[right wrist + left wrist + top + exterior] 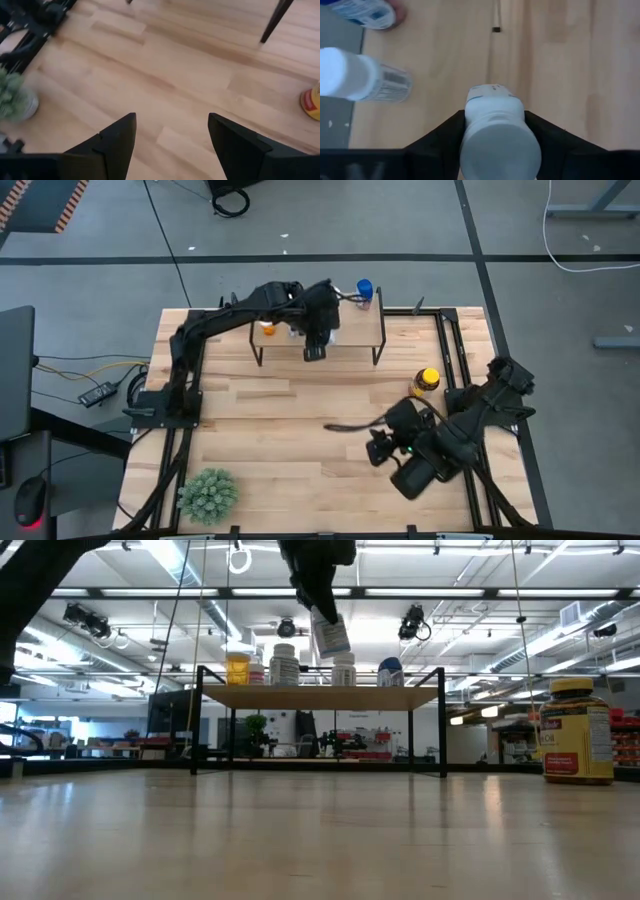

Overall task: Pick and place medicine bottles onto shelf by color
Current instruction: Put the white and blue medicine bottle on the shelf aligned with the other white medicine bottle

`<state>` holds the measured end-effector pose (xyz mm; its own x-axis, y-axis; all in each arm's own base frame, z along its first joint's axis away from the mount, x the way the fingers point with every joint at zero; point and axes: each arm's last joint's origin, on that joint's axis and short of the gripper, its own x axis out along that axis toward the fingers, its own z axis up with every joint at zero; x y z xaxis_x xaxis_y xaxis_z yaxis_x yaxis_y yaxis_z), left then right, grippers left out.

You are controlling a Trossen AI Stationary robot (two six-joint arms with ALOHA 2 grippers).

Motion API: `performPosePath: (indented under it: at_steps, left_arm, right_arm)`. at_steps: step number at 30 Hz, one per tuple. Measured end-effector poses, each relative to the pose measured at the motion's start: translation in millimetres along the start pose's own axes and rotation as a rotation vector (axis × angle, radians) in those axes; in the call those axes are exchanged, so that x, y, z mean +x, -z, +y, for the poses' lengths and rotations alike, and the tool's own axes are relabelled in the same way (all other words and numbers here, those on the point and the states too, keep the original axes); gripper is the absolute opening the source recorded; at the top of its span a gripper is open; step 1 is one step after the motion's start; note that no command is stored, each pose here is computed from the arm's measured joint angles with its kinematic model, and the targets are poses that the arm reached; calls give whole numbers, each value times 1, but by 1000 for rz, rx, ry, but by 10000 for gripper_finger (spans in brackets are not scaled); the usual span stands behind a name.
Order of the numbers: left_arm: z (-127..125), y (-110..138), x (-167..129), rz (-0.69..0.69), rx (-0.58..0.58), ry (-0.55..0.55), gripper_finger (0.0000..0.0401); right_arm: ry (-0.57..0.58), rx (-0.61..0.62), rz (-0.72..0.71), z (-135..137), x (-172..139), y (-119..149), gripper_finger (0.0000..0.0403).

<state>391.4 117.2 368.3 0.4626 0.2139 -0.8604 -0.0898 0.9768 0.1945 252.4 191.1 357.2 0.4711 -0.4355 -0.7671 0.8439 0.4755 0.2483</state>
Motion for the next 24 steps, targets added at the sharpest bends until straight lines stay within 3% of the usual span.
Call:
performPosePath:
  at_steps: [7, 13, 24]
  left_arm:
    - [22, -3, 13, -49, -42, -42, 184]
    - [23, -1, 32, 3, -31, -29, 191]
    - [36, -3, 40, -29, -58, -55, 192]
  right_arm:
    - [68, 38, -26, 3, 22, -28, 255]
    - [92, 33, -6, 4, 32, -47, 255]
    - [98, 11, 6, 4, 34, -53, 255]
